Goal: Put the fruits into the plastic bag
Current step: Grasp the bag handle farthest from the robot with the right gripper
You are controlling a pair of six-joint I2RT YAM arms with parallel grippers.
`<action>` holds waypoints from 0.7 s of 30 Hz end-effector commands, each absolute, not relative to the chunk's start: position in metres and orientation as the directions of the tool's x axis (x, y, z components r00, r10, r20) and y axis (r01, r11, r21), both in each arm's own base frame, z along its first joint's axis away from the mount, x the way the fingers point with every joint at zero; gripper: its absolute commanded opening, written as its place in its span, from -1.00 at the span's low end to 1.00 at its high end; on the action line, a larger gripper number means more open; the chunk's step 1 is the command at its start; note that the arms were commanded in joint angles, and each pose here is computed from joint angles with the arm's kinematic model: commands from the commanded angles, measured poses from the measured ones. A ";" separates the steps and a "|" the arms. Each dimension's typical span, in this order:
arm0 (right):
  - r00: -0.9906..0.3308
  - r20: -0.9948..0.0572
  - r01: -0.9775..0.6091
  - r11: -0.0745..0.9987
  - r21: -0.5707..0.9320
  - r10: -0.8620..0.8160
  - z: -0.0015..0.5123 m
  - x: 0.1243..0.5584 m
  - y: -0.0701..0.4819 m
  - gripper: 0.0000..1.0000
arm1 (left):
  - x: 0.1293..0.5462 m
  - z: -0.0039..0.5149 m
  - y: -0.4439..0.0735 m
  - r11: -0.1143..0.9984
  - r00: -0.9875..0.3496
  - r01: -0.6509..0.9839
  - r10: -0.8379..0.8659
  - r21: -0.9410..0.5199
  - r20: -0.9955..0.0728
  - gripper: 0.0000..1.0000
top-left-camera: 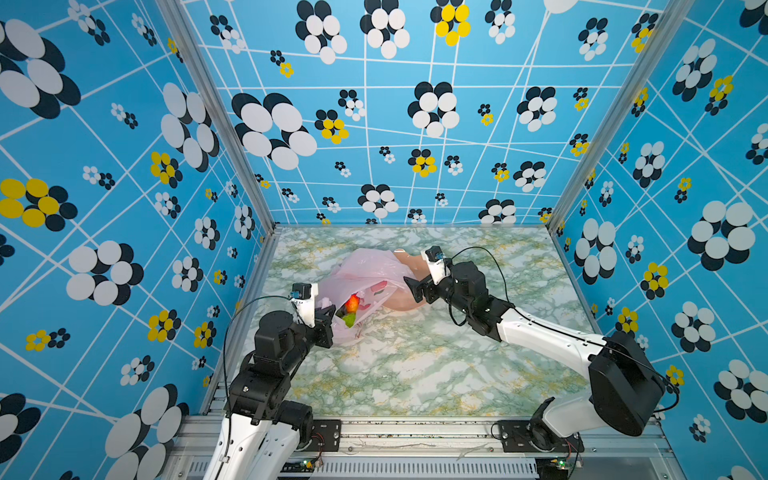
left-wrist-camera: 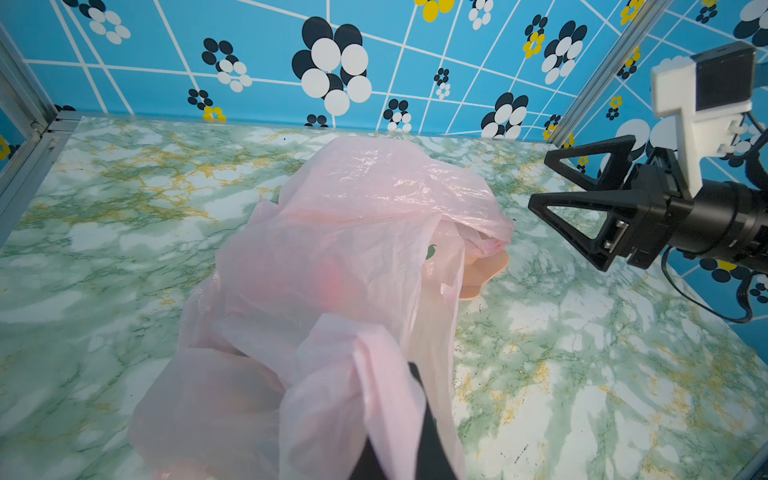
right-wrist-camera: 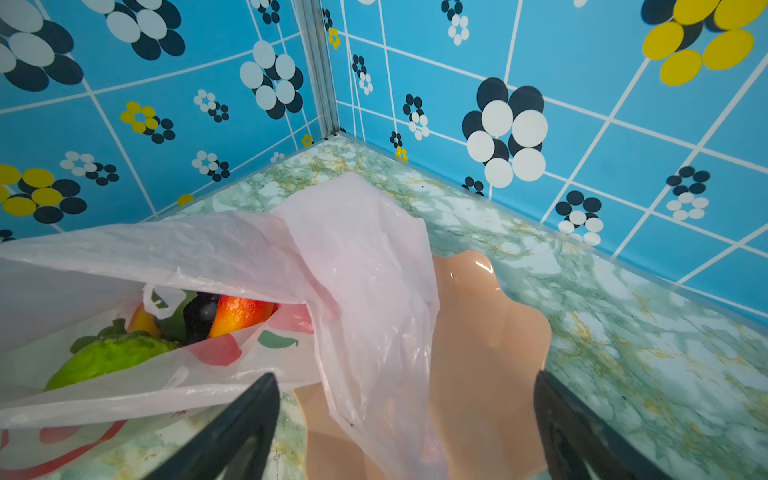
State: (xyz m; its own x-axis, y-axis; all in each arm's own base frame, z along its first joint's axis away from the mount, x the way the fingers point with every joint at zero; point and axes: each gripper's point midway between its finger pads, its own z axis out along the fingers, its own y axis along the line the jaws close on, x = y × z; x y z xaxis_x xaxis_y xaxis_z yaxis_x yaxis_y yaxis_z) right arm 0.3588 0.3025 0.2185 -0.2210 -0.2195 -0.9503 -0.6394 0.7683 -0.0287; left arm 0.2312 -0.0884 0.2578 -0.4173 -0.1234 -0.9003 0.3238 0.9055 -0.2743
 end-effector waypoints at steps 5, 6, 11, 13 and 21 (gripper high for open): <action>-0.388 -0.893 -0.626 0.777 0.074 -0.228 0.164 0.359 0.298 0.75 | 0.230 0.259 -0.085 0.913 -0.412 0.315 -0.113 -0.258 -0.904 -1.00; -0.404 -0.887 -0.624 0.776 0.090 -0.222 0.158 0.361 0.298 0.70 | 0.230 0.258 -0.085 0.913 -0.413 0.314 -0.114 -0.259 -0.904 -1.00; -0.468 -0.868 -0.599 0.782 0.172 -0.168 0.140 0.371 0.299 0.54 | 0.230 0.258 -0.084 0.915 -0.413 0.312 -0.113 -0.257 -0.904 -1.00; -0.484 -0.862 -0.593 0.781 0.197 -0.150 0.137 0.374 0.299 0.45 | 0.230 0.258 -0.084 0.915 -0.412 0.312 -0.113 -0.256 -0.904 -1.00; -0.519 -0.841 -0.602 0.764 0.233 -0.152 0.123 0.379 0.305 0.29 | 0.231 0.258 -0.084 0.916 -0.414 0.310 -0.112 -0.256 -0.903 -1.00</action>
